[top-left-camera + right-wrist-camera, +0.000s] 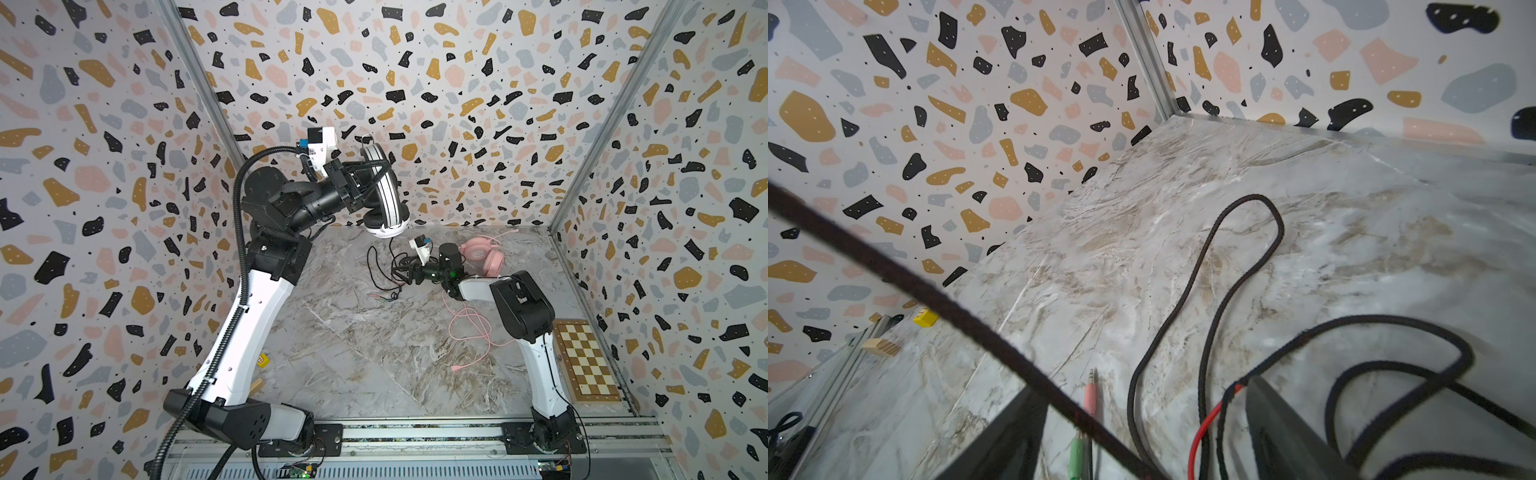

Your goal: Wrap the headphones

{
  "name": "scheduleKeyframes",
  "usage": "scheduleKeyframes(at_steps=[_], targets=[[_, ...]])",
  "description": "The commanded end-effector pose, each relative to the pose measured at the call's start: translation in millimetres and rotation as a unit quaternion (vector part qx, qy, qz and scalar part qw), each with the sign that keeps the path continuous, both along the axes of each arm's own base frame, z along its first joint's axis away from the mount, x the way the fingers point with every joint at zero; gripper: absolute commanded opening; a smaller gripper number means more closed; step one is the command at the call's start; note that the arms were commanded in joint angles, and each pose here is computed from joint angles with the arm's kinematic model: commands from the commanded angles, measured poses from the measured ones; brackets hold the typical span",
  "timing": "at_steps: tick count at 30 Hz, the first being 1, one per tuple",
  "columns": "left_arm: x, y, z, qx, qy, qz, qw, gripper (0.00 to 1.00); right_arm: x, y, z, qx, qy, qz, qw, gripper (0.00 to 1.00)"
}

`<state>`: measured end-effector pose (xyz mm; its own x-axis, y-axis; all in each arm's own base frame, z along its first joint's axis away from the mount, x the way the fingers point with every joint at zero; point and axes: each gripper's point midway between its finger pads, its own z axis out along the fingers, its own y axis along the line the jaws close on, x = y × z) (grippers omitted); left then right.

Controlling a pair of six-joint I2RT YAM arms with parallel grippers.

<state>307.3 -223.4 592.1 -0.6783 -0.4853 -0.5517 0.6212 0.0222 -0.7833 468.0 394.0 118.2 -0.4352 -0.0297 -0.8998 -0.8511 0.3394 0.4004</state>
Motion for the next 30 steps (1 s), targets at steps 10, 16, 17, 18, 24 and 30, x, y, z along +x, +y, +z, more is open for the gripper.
scheduleKeyframes(at_steps=[10, 16, 17, 18, 24, 30], targets=[[-32, 13, 35, -0.029, -0.081, -0.003, 0.996, 0.00, -1, 31, 22, -0.003, -0.037, 0.065, 0.997, 0.66], [-27, 24, 39, -0.027, -0.090, 0.018, 0.995, 0.00, -25, 2, 24, 0.013, -0.030, 0.045, 0.998, 0.43], [-26, 26, 41, -0.028, -0.094, 0.023, 0.995, 0.00, -30, -3, 25, 0.018, -0.027, 0.043, 0.999, 0.36], [-25, 28, 42, -0.027, -0.096, 0.026, 0.995, 0.00, -35, -6, 27, 0.021, -0.025, 0.043, 0.999, 0.27], [-9, 34, 40, -0.030, -0.098, 0.049, 0.994, 0.00, -70, -20, 59, 0.066, -0.022, 0.051, 0.996, 0.08], [31, 37, -7, 0.033, -0.066, 0.118, 0.990, 0.00, -92, -35, 93, 0.055, -0.022, 0.031, 0.998, 0.08]])
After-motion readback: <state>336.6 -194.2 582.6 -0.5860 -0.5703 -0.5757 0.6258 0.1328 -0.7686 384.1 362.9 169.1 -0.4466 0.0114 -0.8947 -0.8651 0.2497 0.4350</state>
